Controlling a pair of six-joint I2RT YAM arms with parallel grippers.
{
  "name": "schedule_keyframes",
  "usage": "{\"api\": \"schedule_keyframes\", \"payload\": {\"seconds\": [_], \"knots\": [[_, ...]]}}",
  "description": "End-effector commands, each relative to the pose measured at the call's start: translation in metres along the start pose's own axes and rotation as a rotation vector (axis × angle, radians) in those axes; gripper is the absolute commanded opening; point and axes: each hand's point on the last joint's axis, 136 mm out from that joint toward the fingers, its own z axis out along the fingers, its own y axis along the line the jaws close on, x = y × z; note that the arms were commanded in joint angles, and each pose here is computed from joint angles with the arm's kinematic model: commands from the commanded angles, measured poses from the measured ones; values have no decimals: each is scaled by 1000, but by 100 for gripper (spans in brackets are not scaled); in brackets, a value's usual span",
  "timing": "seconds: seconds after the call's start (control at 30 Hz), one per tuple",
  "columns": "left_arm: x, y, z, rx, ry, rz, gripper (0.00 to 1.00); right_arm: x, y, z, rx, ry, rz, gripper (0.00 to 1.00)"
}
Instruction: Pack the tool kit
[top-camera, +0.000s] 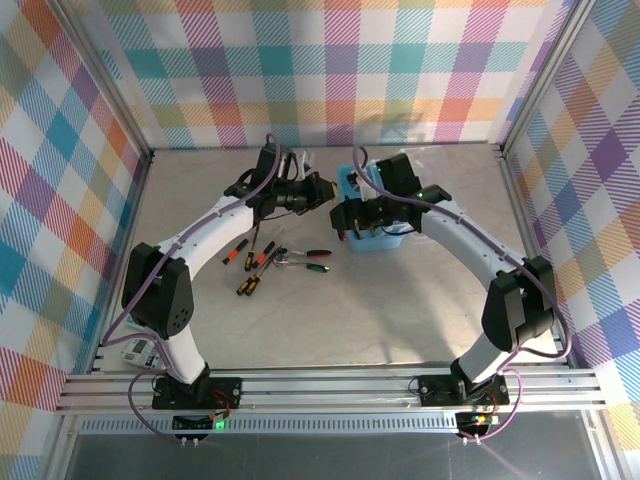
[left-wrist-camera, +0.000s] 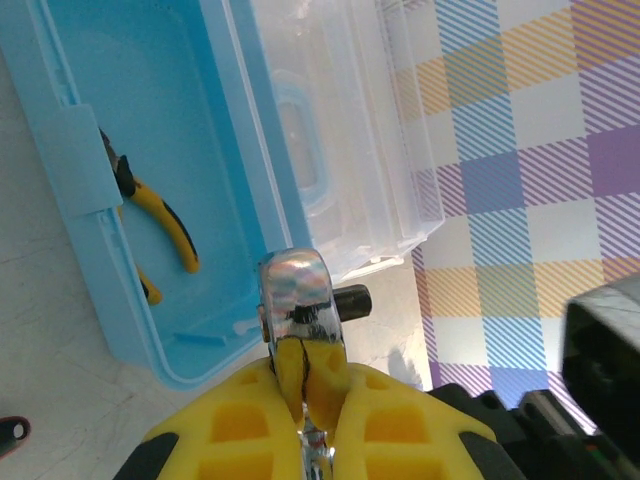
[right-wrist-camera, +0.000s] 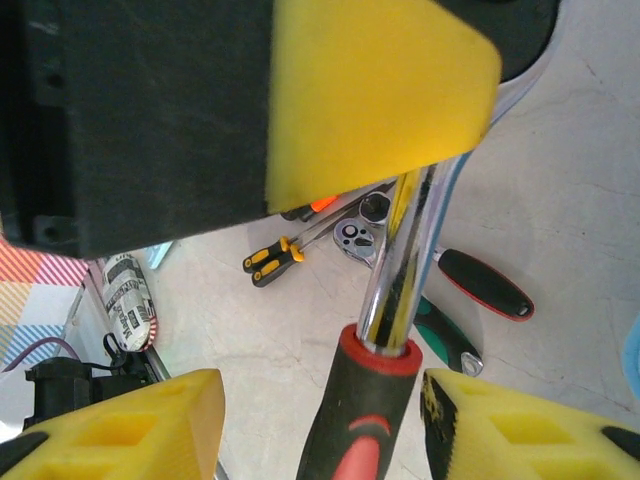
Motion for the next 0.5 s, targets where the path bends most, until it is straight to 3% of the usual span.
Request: {"api": "schedule_keyframes", "payload": {"seconds": [0.0,0.3,0.33,0.37,0.43,0.47], "knots": [[-17,-32,-12,103,-48,38,0,-10,10,10,-44,-3,-6,48],[-15,-20,-11,54,-37,50,0,-21,5,-2,30,-59,-8,0],[-14,-15,-12,29,-32,60,7,-23,3,-7,46,-65,-11,0],[-15,-10,-15,3,-33,69,22,-24,0,-12,64,-66,-11,0],[-20,3,-28,-74,-35,88,64,-27,-10,-24,110,-66,-11,0],[-25,8,-36,-108,-47,99,79,-28,-17,-30,139,-66,-8,0]]}}
